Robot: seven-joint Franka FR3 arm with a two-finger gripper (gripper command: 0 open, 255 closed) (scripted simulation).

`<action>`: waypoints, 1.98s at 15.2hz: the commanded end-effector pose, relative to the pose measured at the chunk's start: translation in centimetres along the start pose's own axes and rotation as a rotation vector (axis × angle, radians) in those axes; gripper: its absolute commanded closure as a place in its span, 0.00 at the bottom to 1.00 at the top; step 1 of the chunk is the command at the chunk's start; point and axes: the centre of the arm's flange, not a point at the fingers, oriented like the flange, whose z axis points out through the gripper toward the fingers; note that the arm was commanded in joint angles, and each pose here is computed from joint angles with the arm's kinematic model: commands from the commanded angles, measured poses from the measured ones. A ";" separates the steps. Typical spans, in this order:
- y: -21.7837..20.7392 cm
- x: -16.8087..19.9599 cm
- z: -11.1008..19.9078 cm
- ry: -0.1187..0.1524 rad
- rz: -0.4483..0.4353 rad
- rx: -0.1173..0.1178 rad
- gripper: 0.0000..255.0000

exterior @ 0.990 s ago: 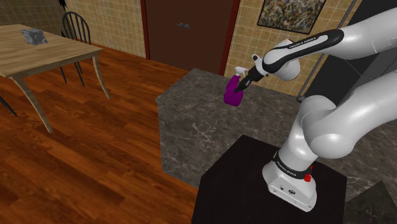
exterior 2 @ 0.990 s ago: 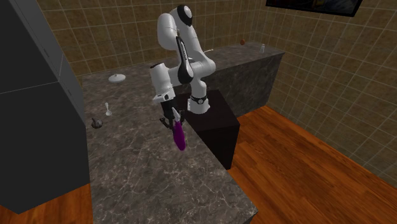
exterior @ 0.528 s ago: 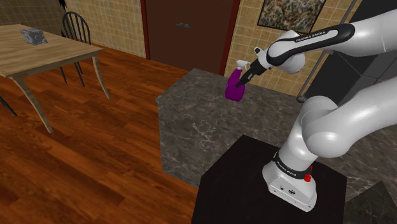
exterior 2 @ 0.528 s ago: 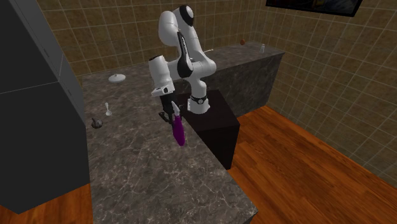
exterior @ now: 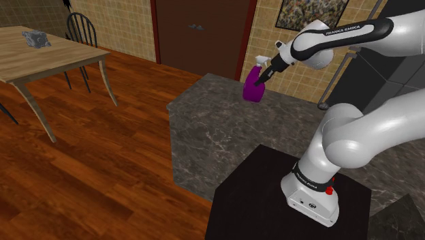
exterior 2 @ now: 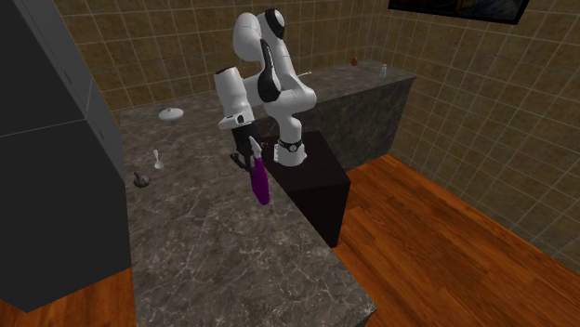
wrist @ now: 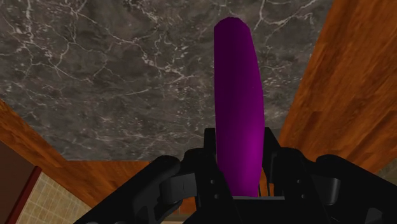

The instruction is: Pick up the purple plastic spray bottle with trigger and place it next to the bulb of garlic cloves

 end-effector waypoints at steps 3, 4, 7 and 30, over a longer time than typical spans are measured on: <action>0.0 1.1 -1.8 0.000 0.000 0.000 1.00; 0.0 1.3 -2.2 0.000 0.000 0.000 1.00; 0.0 2.2 -3.6 0.000 0.000 0.000 1.00; 0.0 8.5 -13.9 0.000 0.000 0.000 1.00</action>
